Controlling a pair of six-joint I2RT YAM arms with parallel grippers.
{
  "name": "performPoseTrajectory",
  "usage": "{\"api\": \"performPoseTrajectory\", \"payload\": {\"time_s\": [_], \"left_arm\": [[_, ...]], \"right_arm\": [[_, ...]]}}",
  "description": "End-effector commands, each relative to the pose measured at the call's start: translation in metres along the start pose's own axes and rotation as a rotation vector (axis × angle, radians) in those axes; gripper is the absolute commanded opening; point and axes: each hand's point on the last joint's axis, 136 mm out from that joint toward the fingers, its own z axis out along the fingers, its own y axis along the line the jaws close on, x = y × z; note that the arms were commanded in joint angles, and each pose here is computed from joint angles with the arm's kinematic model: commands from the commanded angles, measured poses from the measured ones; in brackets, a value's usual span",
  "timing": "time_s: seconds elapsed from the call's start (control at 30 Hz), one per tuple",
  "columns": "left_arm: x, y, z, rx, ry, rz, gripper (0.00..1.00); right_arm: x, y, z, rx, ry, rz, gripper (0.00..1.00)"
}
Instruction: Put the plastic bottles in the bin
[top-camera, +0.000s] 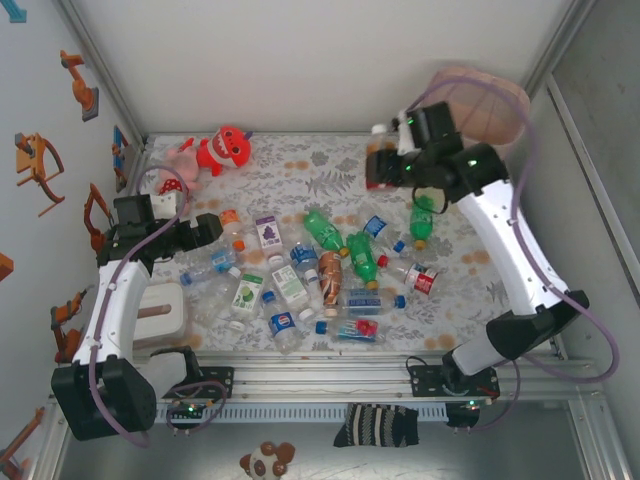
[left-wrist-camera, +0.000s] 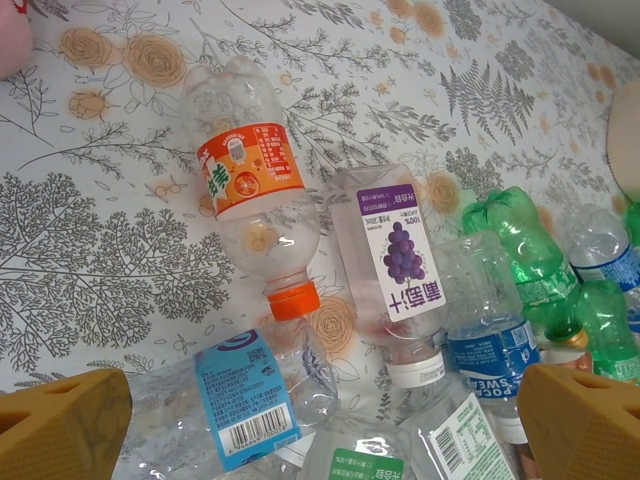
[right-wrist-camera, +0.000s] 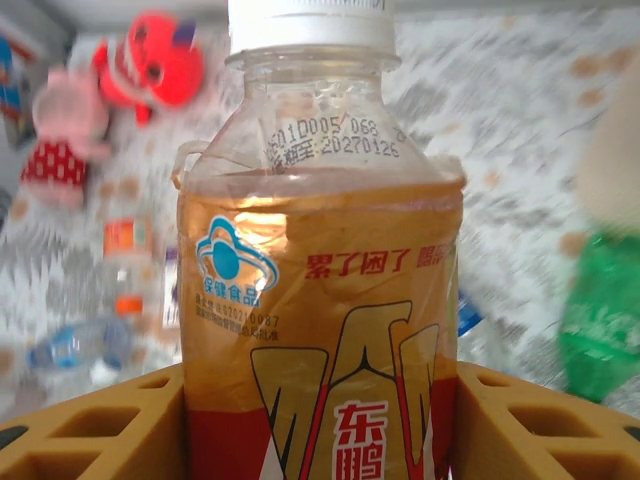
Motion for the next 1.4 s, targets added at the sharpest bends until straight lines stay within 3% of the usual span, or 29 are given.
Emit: {"api": "performPoseTrajectory", "payload": {"time_s": [0.0, 0.2, 0.33, 0.7, 0.97, 1.37], "left_arm": [[0.004, -0.004, 0.004, 0.041, 0.012, -0.017, 0.98], [0.006, -0.006, 0.007, 0.059, 0.025, -0.027, 0.98], [0.007, -0.007, 0.007, 0.067, 0.027, -0.033, 0.98], [0.008, -0.007, 0.011, 0.078, 0.041, -0.046, 0.98], [0.009, -0.005, 0.012, 0.073, 0.049, -0.054, 0.98], [0.008, -0.008, 0.015, 0.100, 0.056, -0.070, 0.98]], "right_arm": [[-0.037, -0.024, -0.016, 0.026, -0.077, 0.020, 0.59], [-0.108, -0.082, -0.023, 0.084, -0.254, 0.176, 0.59], [-0.132, -0.129, -0.011, 0.130, -0.311, 0.276, 0.58], [-0.149, -0.198, 0.066, 0.121, -0.240, 0.345, 0.58], [-0.132, -0.190, 0.101, -0.019, -0.116, 0.307, 0.55], [-0.090, -0.151, 0.091, -0.202, 0.055, 0.219, 0.54]]}}
